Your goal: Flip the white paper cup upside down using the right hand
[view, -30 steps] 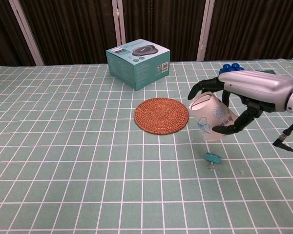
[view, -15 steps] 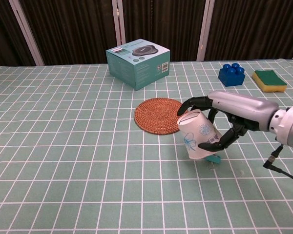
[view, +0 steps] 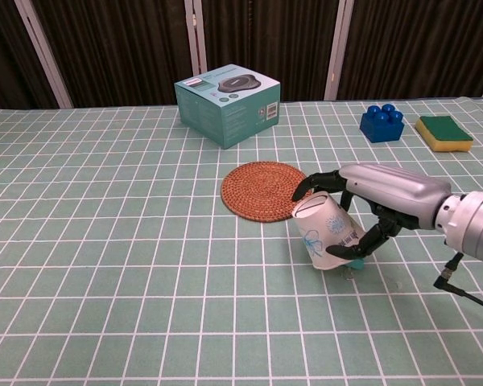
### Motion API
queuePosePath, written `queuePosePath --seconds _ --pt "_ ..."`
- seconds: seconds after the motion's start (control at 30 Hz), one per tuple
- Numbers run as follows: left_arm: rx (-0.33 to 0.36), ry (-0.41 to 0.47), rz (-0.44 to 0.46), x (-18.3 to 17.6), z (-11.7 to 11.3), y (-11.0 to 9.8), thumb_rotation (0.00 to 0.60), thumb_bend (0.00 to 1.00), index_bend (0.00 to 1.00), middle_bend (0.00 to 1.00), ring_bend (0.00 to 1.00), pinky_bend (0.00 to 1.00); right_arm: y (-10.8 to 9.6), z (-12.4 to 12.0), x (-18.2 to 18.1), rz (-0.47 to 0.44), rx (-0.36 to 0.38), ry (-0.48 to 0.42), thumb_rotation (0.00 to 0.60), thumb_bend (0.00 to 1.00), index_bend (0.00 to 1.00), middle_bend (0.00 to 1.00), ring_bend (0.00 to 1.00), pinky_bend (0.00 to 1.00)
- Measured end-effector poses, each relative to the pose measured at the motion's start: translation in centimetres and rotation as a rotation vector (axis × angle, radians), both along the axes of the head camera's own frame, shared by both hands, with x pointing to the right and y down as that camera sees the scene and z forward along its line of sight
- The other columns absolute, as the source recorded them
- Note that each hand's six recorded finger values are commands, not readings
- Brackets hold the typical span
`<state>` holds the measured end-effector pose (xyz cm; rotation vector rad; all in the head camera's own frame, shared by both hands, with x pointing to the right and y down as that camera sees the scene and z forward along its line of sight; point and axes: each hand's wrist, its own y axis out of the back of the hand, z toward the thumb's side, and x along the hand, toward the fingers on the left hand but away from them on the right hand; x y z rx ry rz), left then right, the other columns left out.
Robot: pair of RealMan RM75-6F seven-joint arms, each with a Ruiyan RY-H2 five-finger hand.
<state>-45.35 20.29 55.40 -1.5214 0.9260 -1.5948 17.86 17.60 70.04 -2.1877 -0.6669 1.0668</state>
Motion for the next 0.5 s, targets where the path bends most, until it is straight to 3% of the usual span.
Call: queuePosePath --seconds 0.27,0.5 --pt "-0.003 -0.002 0.000 0.0 0.1 0.0 0.600 0.00 0.00 0.00 0.00 0.00 -0.1 0.1 1.3 0.006 -0.005 0.020 0.600 0.25 0.22 0.33 0.09 0.32" --pt "-0.002 -0.003 0.000 0.0 0.0 0.0 0.600 0.00 0.00 0.00 0.00 0.00 0.6 0.0 2.7 -0.007 -0.048 0.027 0.600 0.22 0.19 0.19 0.00 0.24"
